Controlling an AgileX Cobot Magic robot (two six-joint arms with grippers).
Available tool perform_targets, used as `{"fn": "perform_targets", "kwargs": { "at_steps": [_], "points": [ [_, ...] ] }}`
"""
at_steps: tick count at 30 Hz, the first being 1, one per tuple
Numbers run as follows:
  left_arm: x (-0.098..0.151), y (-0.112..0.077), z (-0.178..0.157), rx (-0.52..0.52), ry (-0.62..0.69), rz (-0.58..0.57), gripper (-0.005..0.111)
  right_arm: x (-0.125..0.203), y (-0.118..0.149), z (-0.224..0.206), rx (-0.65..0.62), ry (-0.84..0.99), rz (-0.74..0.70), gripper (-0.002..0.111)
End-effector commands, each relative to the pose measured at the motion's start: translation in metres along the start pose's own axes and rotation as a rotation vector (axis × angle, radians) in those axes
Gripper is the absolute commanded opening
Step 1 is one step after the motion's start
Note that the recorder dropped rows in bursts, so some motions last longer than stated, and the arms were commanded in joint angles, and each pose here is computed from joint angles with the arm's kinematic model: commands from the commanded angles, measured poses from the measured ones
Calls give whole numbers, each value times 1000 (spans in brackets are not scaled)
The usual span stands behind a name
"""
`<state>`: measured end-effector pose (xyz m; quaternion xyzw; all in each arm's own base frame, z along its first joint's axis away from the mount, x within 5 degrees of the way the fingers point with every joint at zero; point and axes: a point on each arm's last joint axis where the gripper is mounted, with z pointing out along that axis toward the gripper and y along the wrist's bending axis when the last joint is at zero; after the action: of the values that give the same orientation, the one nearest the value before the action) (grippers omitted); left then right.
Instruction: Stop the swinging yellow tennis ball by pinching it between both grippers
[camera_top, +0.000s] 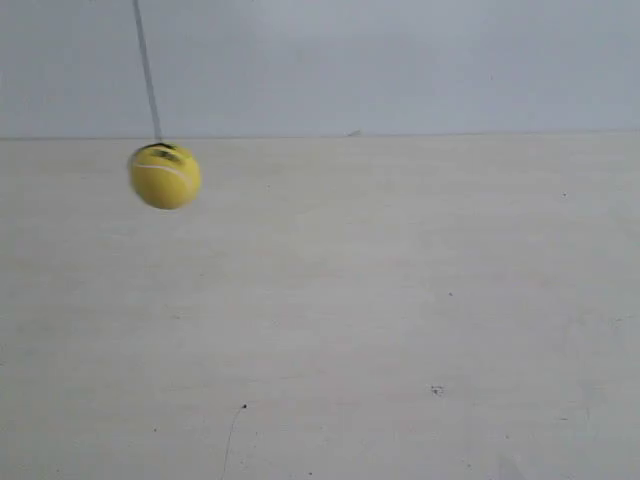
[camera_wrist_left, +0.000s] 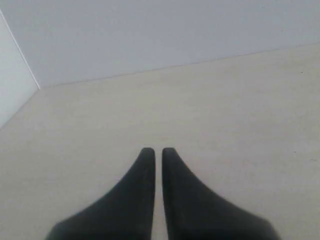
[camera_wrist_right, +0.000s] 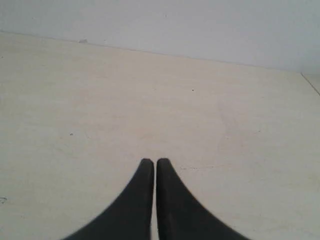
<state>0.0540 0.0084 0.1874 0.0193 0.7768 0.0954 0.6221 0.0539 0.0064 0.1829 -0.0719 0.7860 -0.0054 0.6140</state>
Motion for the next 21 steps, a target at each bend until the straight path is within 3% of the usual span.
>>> {"fn": "perform_targets", "kwargs": {
  "at_steps": [1,13,19,21],
  "points": [
    [0,0,0,-2,-7,-1,5,-2,0,-1,0,-22,-23,0],
    [0,0,0,-2,-7,-1,5,-16,-3,-2,28,-177,35,0],
    [-1,4,0,-52,-16,183,5,-24,-5,-4,39,-267,135,0],
    [-7,4,0,-51,-81,188,5,-23,-5,-4,32,-264,176,0]
  ]
}}
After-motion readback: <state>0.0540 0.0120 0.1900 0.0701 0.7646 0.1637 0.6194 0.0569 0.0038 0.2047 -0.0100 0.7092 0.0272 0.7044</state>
